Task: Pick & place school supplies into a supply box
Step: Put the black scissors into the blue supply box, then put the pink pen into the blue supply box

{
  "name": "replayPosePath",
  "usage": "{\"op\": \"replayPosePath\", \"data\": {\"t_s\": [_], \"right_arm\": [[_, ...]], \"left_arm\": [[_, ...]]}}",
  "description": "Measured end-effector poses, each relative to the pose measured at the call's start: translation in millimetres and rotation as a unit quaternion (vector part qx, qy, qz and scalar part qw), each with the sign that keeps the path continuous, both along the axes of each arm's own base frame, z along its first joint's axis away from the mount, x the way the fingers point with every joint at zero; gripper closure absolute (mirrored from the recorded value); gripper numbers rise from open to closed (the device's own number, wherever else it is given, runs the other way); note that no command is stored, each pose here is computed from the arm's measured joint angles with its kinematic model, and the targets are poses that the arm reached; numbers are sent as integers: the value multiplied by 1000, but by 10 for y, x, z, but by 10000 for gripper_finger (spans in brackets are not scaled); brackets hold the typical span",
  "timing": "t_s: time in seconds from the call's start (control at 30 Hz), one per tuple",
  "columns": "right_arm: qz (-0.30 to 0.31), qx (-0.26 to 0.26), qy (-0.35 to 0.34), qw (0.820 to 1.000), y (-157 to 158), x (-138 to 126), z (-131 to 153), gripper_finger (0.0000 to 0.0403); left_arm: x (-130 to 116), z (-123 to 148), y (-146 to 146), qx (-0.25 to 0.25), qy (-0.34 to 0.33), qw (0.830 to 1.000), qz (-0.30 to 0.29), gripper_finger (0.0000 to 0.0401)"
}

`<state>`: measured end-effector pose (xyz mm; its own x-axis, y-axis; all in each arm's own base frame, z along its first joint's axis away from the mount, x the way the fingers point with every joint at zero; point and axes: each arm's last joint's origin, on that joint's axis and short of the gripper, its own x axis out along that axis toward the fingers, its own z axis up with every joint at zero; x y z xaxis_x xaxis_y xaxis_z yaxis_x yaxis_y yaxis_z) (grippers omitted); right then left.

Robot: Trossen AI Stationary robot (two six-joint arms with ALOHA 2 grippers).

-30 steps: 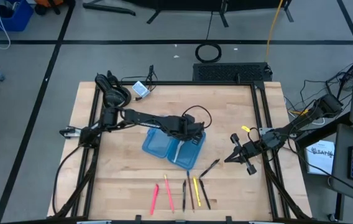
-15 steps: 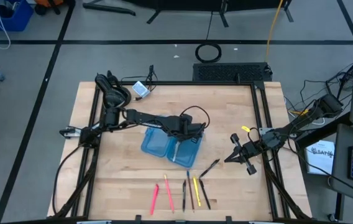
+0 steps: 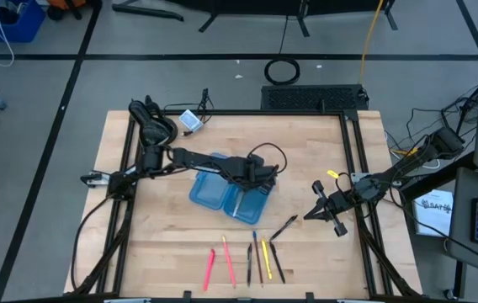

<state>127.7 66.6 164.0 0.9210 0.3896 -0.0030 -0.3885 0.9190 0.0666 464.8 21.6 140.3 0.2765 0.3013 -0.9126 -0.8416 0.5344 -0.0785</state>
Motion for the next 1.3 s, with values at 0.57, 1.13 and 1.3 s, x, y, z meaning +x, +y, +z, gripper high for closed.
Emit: {"op": "replayPosePath", "data": {"t_s": [0.57, 1.13, 1.3], "right_arm": [[0, 3, 2, 1000, 0, 0, -2, 403], [1, -9, 16, 1000, 1, -1, -36, 403], [1, -24, 10, 1000, 0, -1, -36, 403]], "left_arm": [[-31, 410, -32, 39, -37, 998, -37, 161], [-1179, 1313, -1349, -44, 122, 992, 2, 209], [-1374, 1284, -1935, -65, 85, 994, 31, 248]]}}
